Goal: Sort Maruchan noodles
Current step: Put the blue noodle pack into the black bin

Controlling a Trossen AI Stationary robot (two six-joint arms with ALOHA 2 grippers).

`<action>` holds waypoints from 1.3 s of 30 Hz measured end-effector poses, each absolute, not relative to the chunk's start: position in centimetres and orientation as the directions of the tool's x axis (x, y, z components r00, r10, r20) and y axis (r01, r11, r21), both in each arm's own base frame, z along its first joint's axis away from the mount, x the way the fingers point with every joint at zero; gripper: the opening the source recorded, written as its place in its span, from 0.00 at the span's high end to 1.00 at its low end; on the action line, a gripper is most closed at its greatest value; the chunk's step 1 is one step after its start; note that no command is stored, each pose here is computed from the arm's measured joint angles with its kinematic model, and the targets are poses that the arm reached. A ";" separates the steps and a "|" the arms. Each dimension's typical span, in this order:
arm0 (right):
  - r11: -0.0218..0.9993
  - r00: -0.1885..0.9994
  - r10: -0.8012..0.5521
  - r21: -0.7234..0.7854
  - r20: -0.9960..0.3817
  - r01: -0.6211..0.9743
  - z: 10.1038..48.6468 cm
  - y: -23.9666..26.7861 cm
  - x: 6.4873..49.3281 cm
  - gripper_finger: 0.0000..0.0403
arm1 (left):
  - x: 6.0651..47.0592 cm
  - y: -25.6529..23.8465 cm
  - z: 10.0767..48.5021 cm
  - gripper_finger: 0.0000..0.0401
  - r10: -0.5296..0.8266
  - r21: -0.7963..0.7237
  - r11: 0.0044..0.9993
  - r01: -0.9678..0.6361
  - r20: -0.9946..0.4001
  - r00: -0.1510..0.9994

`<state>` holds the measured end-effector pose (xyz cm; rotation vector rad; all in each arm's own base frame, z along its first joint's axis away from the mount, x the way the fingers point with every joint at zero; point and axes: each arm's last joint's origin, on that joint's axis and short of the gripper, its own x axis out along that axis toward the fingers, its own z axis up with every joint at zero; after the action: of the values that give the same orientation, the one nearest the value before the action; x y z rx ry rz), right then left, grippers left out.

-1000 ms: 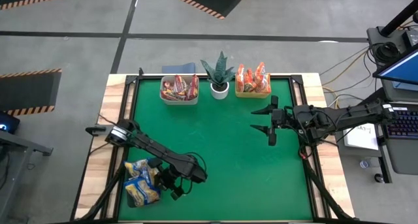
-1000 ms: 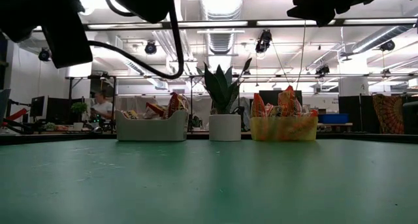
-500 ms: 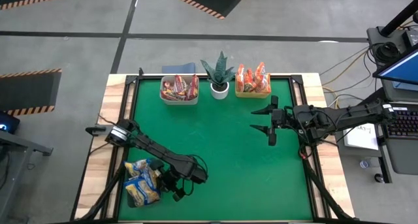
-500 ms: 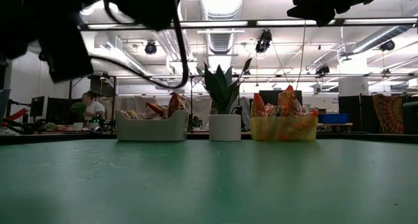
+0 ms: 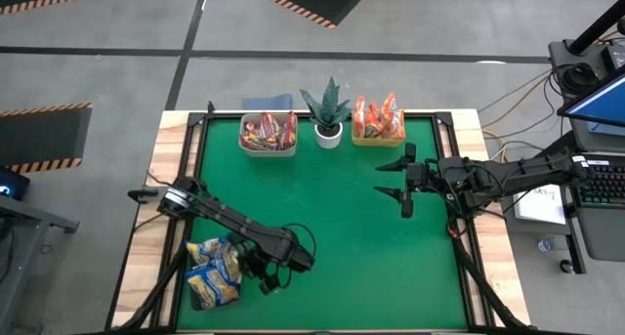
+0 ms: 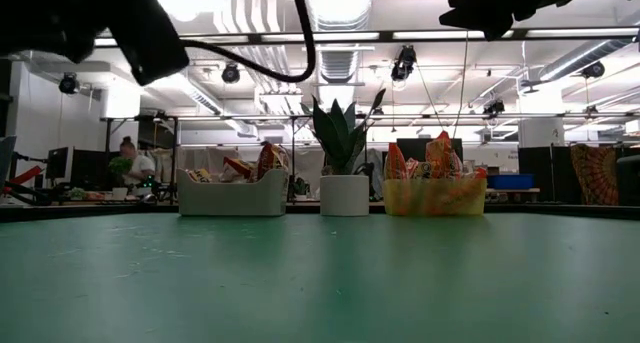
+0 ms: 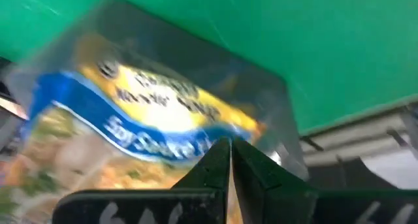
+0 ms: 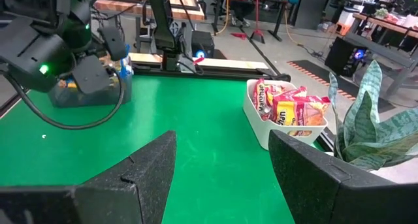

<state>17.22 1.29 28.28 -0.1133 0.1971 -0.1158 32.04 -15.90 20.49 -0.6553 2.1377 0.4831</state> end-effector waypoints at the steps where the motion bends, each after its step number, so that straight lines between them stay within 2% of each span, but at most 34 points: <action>1: 0.987 0.974 -0.125 -0.123 -0.189 0.103 28.3 1.3 17.2 0.42 | 32.0 -15.8 20.4 1.00 -0.269 0.121 0.792 -0.599 -0.811 -0.520; 11: 0.987 0.974 -0.125 -0.123 -0.189 0.103 28.3 1.3 17.2 0.42 | 30.7 -15.3 17.9 1.00 -0.291 0.188 0.774 -0.604 -0.742 -0.604; 19: 0.987 0.974 -0.126 -0.125 -0.189 0.103 28.3 1.3 17.2 0.42 | 31.5 -15.7 17.0 1.00 -0.330 0.100 0.766 -0.635 -0.787 -0.522; 23: 0.987 0.974 -0.125 -0.124 -0.190 0.103 28.3 1.3 17.2 0.42 | 31.6 -15.7 17.2 1.00 -0.336 0.095 0.763 -0.639 -0.786 -0.518; 27: 0.987 0.974 -0.126 -0.126 -0.190 0.103 28.3 1.3 17.2 0.42 | 32.4 -15.8 19.2 1.00 -0.365 0.050 0.769 -0.637 -0.785 -0.501; 30: 0.987 0.974 -0.126 -0.127 -0.189 0.103 28.3 1.3 17.2 0.42 | 32.9 -15.8 21.5 1.00 -0.337 0.043 0.786 -0.617 -0.807 -0.485; 34: 0.987 0.974 -0.126 -0.127 -0.190 0.103 28.3 1.3 17.2 0.42 | 33.3 -15.8 24.3 1.00 -0.305 -0.025 0.809 -0.587 -0.871 -0.384; 39: 0.986 0.973 -0.126 -0.130 -0.195 0.102 28.2 1.3 17.3 0.42 | 33.4 -16.6 27.1 1.00 -0.267 -0.125 0.886 -0.447 -0.924 -0.272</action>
<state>17.27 1.29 28.15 -0.1194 0.2044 -0.1155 33.36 -16.61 27.07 -0.5311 1.8700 0.1895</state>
